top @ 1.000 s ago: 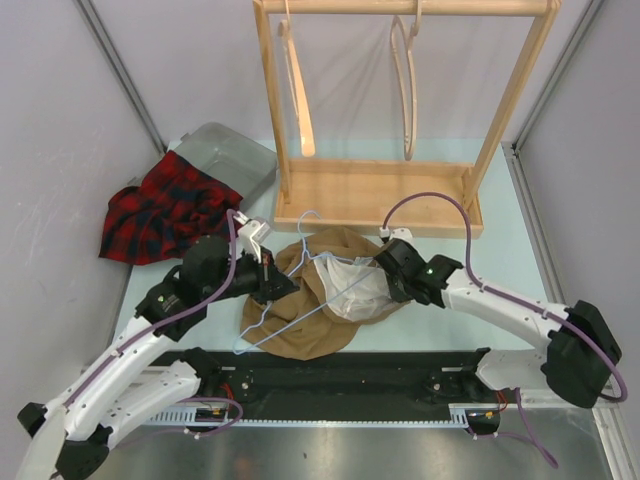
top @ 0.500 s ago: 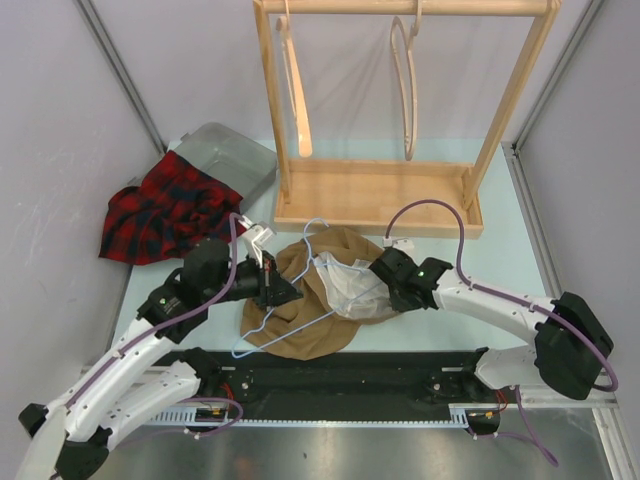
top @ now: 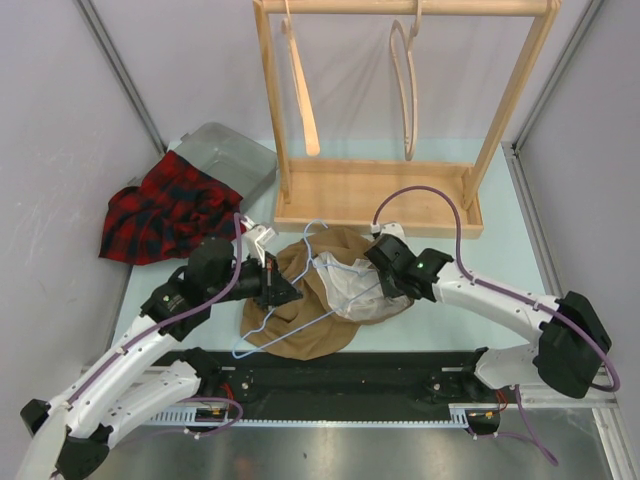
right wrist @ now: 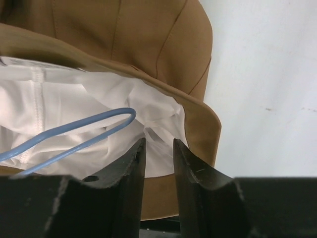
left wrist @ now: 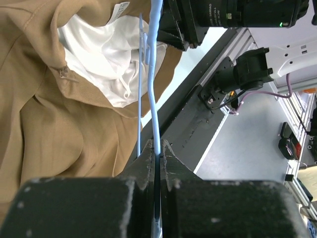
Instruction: Place the skirt on the hanger
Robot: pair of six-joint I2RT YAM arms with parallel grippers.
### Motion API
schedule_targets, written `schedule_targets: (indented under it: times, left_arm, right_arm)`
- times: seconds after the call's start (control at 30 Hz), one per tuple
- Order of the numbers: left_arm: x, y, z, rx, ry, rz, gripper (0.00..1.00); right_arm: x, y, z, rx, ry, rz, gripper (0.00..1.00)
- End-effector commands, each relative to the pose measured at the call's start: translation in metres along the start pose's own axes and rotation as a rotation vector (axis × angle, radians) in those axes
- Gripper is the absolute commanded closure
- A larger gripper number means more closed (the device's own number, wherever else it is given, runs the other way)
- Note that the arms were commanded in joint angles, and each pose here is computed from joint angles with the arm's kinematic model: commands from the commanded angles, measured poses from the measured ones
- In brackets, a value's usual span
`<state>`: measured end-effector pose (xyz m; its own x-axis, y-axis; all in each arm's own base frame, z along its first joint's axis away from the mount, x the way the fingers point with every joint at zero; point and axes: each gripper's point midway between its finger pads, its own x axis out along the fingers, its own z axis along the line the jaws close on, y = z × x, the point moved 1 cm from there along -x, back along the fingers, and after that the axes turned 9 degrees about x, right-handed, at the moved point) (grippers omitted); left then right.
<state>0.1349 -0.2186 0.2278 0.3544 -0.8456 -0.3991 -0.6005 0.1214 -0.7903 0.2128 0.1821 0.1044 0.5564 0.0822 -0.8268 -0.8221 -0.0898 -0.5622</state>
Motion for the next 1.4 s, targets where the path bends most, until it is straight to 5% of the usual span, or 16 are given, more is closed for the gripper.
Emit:
schedule_targets:
  times: [0.0,0.6,1.37]
  left_arm:
    - [-0.006,-0.010,-0.004,0.022,-0.009,-0.032,1.00]
    - [-0.014,-0.002,-0.008,0.050,0.003,0.014,1.00]
    - [-0.008,-0.005,-0.011,0.063,0.040,0.041,1.00]
  right_arm:
    - [0.000,-0.015,0.007,-0.085,0.001,-0.012,0.66]
    - [0.032,-0.006,-0.007,-0.211,0.169,0.105,0.78]
    - [0.020,-0.002,-0.006,-0.179,0.069,0.086,0.64]
